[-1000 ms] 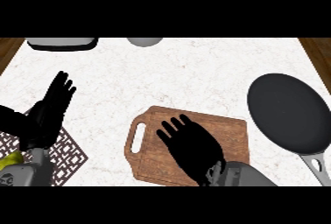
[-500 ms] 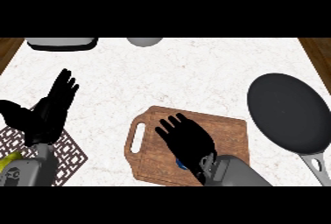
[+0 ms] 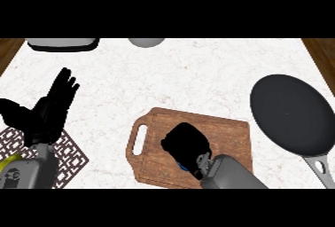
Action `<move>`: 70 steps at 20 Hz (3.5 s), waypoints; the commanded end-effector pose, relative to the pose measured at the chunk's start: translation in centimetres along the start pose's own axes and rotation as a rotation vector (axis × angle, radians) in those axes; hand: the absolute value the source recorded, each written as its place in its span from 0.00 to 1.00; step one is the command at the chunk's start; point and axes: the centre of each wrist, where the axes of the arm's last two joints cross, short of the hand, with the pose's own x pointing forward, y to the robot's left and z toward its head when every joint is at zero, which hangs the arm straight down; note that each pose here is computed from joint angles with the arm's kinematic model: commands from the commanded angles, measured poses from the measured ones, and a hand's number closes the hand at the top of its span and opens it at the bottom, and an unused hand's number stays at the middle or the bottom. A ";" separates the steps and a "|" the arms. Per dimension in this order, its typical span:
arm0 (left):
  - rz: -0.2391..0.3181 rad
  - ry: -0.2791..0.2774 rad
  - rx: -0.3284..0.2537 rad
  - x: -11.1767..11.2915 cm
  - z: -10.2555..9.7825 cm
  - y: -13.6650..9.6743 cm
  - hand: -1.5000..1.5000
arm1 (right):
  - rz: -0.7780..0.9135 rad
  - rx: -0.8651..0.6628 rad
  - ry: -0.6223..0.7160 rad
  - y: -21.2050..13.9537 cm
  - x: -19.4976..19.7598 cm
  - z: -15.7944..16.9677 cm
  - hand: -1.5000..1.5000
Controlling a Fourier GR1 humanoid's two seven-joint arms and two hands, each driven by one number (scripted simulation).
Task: Pick the can from the cutting board and place it in the pan
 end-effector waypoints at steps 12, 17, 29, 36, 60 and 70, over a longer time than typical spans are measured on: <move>0.000 -0.003 0.007 1.8 -1.3 0.7 0.50 | -0.065 -0.123 -0.081 1.9 -0.4 -2.0 1.00; -0.008 0.004 0.013 -0.2 0.9 0.4 0.50 | -0.347 -0.217 0.335 3.7 -2.8 1.3 1.00; 0.003 0.001 0.042 0.3 0.3 0.7 0.50 | -0.123 -0.819 0.594 -2.8 0.9 14.0 1.00; 0.021 0.016 0.014 1.3 0.5 -2.4 0.50 | -0.174 -0.844 0.655 -5.5 2.9 17.1 1.00; -0.004 -0.003 -0.007 0.7 1.0 1.4 0.50 | -0.393 -1.006 0.770 2.9 -24.8 20.5 1.00; 0.012 -0.006 -0.025 -0.8 -1.5 -0.6 0.50 | -0.380 -0.855 0.747 8.5 -30.0 14.1 1.00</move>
